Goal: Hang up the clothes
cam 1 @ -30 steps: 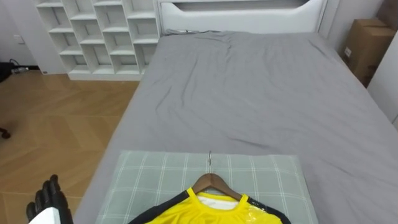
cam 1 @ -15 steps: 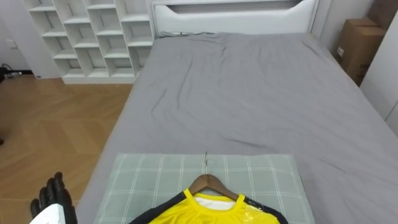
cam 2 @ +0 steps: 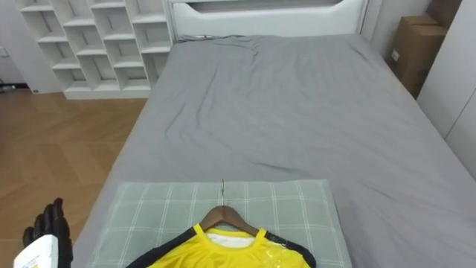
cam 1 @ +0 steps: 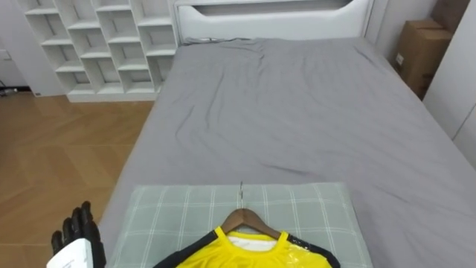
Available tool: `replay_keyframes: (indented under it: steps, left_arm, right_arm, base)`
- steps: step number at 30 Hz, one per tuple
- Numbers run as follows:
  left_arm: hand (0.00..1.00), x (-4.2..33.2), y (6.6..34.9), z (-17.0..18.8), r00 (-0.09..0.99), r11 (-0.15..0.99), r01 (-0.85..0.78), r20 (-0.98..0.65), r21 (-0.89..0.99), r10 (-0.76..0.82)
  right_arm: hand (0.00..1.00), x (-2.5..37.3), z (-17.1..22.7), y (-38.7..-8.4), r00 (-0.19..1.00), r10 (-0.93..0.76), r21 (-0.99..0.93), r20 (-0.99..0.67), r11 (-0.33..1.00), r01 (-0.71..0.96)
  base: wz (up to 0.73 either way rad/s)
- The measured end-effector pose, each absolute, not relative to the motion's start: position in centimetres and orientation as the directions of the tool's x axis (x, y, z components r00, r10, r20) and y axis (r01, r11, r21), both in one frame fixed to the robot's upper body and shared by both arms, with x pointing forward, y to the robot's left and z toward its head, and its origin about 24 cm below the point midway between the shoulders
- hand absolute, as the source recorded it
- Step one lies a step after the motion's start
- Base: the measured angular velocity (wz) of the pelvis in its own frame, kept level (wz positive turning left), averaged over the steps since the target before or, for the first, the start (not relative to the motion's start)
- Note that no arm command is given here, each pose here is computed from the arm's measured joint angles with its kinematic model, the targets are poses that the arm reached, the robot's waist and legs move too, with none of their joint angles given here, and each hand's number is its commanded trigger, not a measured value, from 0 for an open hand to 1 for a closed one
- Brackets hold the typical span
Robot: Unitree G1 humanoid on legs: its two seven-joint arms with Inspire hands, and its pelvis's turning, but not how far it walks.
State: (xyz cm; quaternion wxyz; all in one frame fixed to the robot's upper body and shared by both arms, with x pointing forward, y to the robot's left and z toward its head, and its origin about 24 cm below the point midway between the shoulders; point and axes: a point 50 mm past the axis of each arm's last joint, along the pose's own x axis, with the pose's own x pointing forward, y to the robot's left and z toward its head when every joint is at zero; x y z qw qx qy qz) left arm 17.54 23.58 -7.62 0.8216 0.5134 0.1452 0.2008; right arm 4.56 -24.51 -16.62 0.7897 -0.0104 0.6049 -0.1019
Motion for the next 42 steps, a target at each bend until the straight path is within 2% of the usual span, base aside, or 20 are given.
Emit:
replay_keyframes:
  steps: [7,12,19,25,34,42]
  left_arm:
    - [0.0,18.7,23.3,-7.2,0.885,0.404,-0.182,-0.03,0.896,0.465]
    - [0.0,19.1,23.5,-7.0,0.884,0.401,-0.192,-0.019,0.895,0.467]
    - [0.0,20.9,21.9,-6.4,0.934,0.398,-0.14,-0.012,0.907,0.357]
    - [0.0,22.2,21.6,-6.5,0.941,0.4,-0.111,-0.033,0.91,0.337]
    - [0.0,22.9,21.3,-6.2,0.945,0.4,-0.114,-0.024,0.909,0.325]
    - [0.0,22.5,20.1,-7.1,0.954,0.4,-0.029,-0.095,0.916,0.285]
  right_arm:
    - [0.0,3.7,-16.6,-25.0,0.232,-0.194,-0.163,-0.953,0.976,0.146]
    - [0.0,3.7,-16.5,-25.1,0.223,-0.209,-0.194,-0.952,0.977,0.087]
    - [0.0,2.7,-16.6,-25.3,0.157,-0.242,-0.239,-0.957,0.97,0.04]
    - [0.0,2.4,-16.7,-25.2,0.135,-0.243,-0.245,-0.96,0.969,0.004]
    - [0.0,2.6,-16.7,-25.2,0.129,-0.242,-0.247,-0.962,0.969,-0.019]
    - [0.0,2.7,-16.7,-25.2,0.1,-0.247,-0.253,-0.964,0.966,-0.052]
  base:
    - [-0.08]
    - [-0.03]
    - [-0.04]
    - [-0.01]
    - [0.0]
    - [-0.03]
